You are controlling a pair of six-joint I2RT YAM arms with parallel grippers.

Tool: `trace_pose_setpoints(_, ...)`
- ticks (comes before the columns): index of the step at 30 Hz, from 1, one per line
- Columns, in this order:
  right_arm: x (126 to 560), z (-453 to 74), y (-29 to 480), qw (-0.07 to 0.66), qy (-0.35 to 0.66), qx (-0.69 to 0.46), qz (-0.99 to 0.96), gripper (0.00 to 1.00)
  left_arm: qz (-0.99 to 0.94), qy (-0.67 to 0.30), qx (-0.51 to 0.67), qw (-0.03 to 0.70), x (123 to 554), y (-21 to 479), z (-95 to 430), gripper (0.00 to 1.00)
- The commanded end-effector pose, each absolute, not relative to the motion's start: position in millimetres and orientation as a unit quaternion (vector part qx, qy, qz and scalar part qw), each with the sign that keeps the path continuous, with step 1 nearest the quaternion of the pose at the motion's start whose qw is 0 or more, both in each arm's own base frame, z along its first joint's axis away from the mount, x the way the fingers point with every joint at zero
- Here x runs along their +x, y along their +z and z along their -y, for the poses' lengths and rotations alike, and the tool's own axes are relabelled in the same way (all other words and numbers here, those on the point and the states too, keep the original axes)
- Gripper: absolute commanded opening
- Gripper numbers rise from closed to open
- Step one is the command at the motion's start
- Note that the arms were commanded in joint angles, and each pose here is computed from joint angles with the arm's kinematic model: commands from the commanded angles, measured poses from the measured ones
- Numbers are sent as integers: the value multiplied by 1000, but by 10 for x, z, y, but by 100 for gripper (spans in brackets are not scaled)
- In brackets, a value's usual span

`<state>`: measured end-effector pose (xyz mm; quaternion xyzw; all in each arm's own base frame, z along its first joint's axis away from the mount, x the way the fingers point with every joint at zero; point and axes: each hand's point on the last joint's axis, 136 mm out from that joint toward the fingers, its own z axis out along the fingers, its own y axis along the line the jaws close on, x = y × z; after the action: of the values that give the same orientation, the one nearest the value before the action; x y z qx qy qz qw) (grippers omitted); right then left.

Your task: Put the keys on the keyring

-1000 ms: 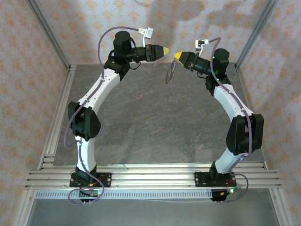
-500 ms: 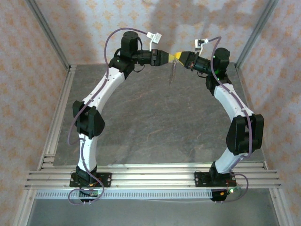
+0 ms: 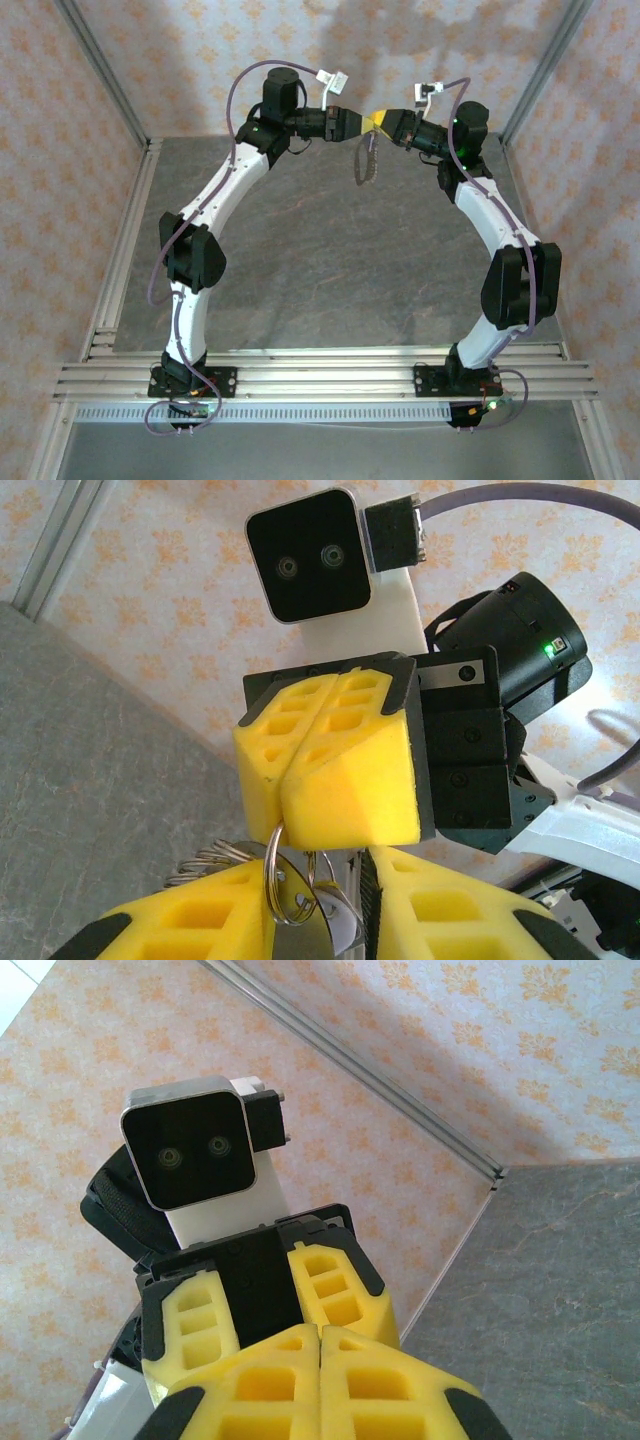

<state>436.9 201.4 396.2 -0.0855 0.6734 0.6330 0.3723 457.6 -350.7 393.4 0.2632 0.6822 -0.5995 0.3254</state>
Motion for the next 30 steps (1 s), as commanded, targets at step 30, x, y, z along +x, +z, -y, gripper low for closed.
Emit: trace_pose_setpoints(30,4294,-1976,4118,401,624,-114,-661,0,-646,-624,262,354,4553,4219,3458,14)
